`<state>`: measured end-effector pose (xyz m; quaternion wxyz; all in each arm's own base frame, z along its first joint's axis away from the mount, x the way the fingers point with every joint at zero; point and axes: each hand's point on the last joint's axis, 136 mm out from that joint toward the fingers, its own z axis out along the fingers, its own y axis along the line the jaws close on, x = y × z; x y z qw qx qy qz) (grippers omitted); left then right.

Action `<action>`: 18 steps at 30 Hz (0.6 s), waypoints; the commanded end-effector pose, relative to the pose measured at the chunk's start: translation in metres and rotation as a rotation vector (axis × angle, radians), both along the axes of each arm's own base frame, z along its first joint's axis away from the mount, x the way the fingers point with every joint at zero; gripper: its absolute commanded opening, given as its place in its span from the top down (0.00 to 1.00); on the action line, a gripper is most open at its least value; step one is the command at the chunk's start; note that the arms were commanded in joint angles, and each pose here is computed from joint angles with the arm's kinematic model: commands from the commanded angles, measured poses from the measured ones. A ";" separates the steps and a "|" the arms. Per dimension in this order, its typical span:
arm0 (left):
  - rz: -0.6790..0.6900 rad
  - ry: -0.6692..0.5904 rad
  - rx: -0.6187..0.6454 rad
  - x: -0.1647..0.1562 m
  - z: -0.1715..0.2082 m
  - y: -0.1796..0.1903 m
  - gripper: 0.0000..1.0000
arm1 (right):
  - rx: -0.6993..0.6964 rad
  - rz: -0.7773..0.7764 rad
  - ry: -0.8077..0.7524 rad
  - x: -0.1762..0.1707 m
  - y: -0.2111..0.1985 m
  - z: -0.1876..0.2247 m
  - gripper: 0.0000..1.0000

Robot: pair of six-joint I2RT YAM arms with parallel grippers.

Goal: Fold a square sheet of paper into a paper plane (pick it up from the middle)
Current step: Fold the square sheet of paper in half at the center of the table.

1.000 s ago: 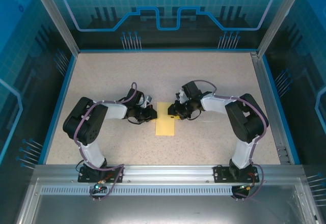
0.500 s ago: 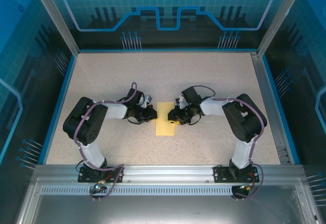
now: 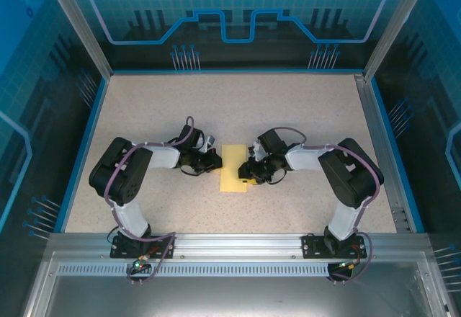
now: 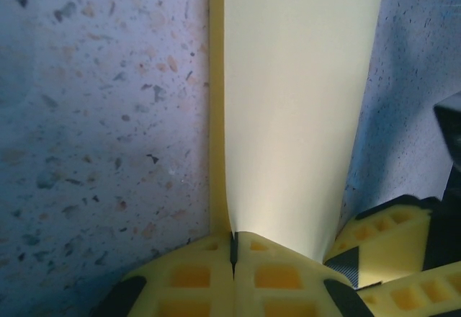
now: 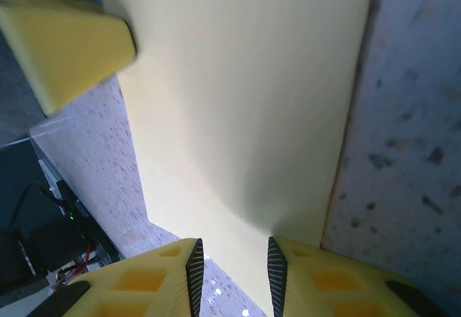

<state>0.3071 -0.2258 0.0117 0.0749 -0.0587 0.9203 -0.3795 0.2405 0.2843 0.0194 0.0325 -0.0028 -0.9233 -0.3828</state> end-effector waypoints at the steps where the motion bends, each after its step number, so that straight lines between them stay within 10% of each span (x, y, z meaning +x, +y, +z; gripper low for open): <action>1: -0.001 0.113 0.099 -0.023 -0.030 0.015 0.95 | -0.003 0.006 0.052 -0.016 0.000 -0.010 0.68; 18: -0.002 0.116 0.100 -0.024 -0.030 0.015 0.95 | 0.016 0.046 0.020 -0.036 0.001 0.004 0.67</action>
